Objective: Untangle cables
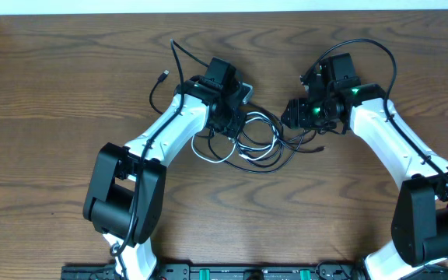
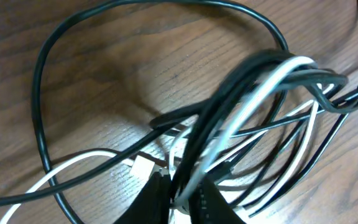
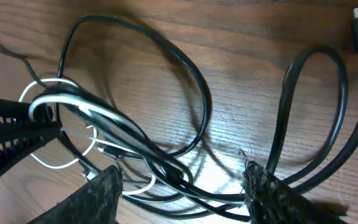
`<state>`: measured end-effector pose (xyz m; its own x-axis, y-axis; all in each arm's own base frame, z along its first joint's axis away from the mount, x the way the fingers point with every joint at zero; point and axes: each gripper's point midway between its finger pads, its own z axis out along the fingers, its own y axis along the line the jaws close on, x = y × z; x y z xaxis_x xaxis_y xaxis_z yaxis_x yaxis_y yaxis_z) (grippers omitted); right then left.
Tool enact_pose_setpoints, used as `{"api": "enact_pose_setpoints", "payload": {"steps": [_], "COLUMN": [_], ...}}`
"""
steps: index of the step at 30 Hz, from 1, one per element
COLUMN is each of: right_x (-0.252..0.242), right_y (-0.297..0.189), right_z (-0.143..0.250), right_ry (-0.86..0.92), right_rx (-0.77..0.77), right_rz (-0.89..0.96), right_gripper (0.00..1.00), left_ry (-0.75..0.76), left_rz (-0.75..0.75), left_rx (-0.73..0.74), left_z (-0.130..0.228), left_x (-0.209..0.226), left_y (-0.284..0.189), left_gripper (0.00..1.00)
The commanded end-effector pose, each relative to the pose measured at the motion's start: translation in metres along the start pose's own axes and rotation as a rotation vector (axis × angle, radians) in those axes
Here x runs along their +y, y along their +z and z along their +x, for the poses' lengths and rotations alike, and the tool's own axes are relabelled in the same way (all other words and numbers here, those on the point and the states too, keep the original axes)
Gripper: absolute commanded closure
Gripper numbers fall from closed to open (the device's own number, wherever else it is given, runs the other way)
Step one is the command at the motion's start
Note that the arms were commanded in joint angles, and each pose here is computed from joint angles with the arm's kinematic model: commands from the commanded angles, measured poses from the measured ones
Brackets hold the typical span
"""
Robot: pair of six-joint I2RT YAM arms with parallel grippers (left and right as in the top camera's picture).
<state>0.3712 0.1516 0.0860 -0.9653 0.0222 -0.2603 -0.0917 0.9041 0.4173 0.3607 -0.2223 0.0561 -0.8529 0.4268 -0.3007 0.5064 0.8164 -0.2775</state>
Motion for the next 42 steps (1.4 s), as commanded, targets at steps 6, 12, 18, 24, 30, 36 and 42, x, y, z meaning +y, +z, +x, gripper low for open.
{"api": "enact_pose_setpoints", "payload": {"steps": [6,12,18,24,30,36,42], "right_x": [0.005,0.005,0.011,0.053,0.081,0.098,0.089], "right_y": [-0.006,-0.006,-0.007,-0.038,-0.092,-0.092,-0.067], "right_z": [-0.006,-0.006,-0.006,-0.01,-0.018,-0.008,-0.003], "right_ry": [-0.021,-0.021,-0.058,-0.191,-0.275,-0.319,-0.273], "right_rx": [-0.02,-0.02,-0.02,-0.079,-0.227,-0.219,-0.169], "right_rz": [-0.008,-0.008,-0.045,-0.217,-0.25,-0.25,-0.162], "right_gripper": [0.4,0.4,0.42,0.44,0.34,0.35,0.38], "left_ry": [-0.004,-0.009,-0.031,-0.044,-0.102,-0.232,-0.293], "left_rz": [-0.003,-0.005,-0.002,0.005,0.008,0.029,0.093], "left_rx": [-0.009,-0.064,-0.197,-0.301,-0.309,-0.31,-0.341], "left_z": [-0.006,-0.015,-0.033,-0.04,-0.038,-0.037,-0.035], "left_x": [0.001,-0.005,-0.02,-0.033,-0.035,-0.035,-0.043], "left_y": [0.0,-0.022,-0.074,-0.117,-0.125,-0.127,-0.151], "left_gripper": [0.93,0.93,0.93,0.93,0.93,0.93,0.93]}}
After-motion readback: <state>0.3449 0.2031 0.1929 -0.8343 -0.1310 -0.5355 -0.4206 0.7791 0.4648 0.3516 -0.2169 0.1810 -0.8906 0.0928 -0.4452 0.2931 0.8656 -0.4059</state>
